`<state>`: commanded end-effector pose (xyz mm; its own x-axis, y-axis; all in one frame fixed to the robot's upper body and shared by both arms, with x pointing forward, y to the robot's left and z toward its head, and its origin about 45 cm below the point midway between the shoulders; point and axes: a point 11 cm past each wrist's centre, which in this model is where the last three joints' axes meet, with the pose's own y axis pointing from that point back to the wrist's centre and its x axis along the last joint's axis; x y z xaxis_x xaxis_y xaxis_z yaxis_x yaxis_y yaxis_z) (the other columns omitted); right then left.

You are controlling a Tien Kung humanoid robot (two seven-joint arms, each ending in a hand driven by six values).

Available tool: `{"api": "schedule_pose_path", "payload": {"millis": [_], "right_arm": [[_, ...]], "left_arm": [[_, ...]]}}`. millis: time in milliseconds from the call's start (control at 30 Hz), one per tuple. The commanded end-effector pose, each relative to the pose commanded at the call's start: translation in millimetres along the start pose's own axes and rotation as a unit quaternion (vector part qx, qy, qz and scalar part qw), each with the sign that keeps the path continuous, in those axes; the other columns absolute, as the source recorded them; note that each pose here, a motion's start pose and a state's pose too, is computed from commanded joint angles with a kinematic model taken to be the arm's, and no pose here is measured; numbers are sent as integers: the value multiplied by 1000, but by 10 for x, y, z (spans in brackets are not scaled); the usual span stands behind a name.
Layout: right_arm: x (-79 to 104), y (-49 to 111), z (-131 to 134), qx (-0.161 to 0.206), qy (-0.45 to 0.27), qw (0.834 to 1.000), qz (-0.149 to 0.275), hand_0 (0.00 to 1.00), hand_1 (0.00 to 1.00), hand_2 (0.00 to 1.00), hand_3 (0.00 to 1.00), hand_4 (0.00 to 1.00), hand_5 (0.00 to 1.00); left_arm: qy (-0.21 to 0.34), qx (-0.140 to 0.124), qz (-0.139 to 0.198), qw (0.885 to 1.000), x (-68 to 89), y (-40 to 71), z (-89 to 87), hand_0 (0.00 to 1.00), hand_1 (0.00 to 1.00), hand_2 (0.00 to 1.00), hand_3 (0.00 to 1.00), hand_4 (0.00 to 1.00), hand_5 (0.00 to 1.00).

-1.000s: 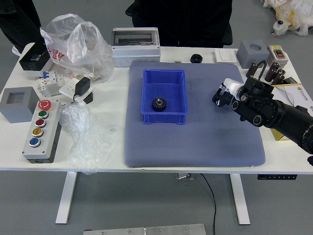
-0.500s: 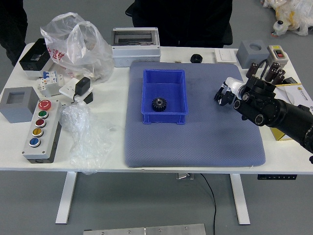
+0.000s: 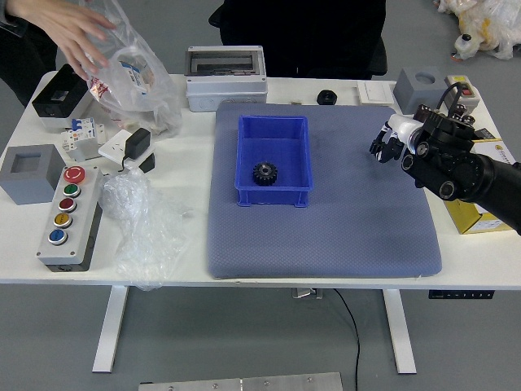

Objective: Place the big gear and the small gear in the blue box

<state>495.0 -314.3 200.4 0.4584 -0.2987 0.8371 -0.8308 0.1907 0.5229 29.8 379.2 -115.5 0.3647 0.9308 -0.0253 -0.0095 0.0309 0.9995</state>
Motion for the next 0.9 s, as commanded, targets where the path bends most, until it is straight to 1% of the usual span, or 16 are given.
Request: {"api": "schedule_pose_path", "payload": {"millis": [233,467,733,900], "right_arm": [[226,63,24,2,18,1000,22,415,336,437,577,522,99],[406,154,-1,9,46,998,41,418,339,438,577,519,99],[577,324,-135,31,82,994,68,421,340,439,577,517,99],[644,451,-291,53,97,990,82,423,343,438,578,515,97]], "left_arm": [[3,3,2,1000,16,6,-43,897,886,883,867,670,354],[6,5,4,1000,36,14,-82,897,887,882,867,670,354],[12,8,5,1000,50,20,-132,897,887,882,866,670,354],[14,9,6,1000,58,24,-156,897,888,882,866,670,352]]}}
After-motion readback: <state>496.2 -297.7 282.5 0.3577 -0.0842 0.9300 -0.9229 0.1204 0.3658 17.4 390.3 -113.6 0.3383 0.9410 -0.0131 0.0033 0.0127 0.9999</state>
